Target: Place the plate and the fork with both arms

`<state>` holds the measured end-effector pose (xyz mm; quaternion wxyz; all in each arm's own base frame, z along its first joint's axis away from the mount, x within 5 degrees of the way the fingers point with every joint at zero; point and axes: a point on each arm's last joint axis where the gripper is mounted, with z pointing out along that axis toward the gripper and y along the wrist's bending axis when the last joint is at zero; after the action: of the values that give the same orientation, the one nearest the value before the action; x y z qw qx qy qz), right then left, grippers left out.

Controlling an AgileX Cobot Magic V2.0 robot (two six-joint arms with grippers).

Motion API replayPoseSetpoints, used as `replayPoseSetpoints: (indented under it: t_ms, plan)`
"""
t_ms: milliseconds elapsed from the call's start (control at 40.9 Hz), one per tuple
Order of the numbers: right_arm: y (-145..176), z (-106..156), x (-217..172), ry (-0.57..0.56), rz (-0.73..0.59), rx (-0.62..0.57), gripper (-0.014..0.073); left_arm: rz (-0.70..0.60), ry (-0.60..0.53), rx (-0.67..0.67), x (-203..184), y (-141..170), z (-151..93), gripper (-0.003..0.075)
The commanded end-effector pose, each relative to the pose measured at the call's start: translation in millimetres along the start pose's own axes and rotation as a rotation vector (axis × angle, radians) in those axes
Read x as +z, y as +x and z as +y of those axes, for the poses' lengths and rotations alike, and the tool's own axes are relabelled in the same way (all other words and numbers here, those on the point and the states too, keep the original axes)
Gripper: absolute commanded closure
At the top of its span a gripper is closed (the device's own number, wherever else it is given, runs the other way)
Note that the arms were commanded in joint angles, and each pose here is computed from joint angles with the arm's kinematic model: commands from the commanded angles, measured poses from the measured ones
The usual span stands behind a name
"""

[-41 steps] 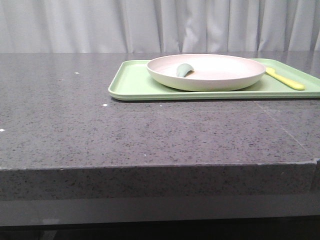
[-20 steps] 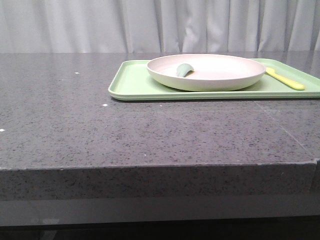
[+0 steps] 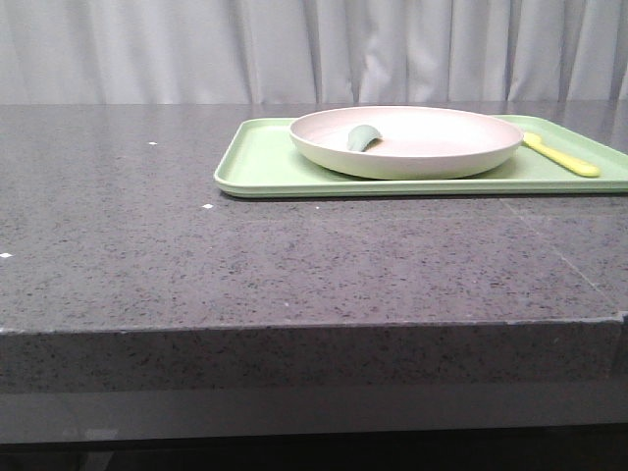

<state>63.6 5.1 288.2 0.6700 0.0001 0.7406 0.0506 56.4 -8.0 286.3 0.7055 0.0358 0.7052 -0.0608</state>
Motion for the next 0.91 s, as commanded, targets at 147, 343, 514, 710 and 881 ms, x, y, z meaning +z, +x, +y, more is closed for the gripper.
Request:
replayPoseSetpoints:
  t_ms: [147, 343, 514, 710, 881]
  plan:
    - [-16, 1, -2, -0.002, -0.109, -0.016, 0.0663, -0.096, -0.064, -0.009, -8, 24, 4, 0.0738]
    - [-16, 1, -2, -0.002, -0.109, -0.016, 0.0663, -0.067, -0.078, -0.010, -9, 55, 6, 0.0738]
    - [-16, 1, -2, -0.002, -0.109, -0.016, 0.0663, -0.062, -0.081, -0.012, -3, 76, 7, 0.0738]
    - [-16, 1, -2, -0.002, -0.109, -0.016, 0.0663, -0.068, -0.081, -0.012, -3, 78, 8, 0.0738]
    - [-16, 1, -2, -0.002, -0.109, -0.016, 0.0663, -0.066, -0.081, -0.012, -3, 78, 8, 0.0738]
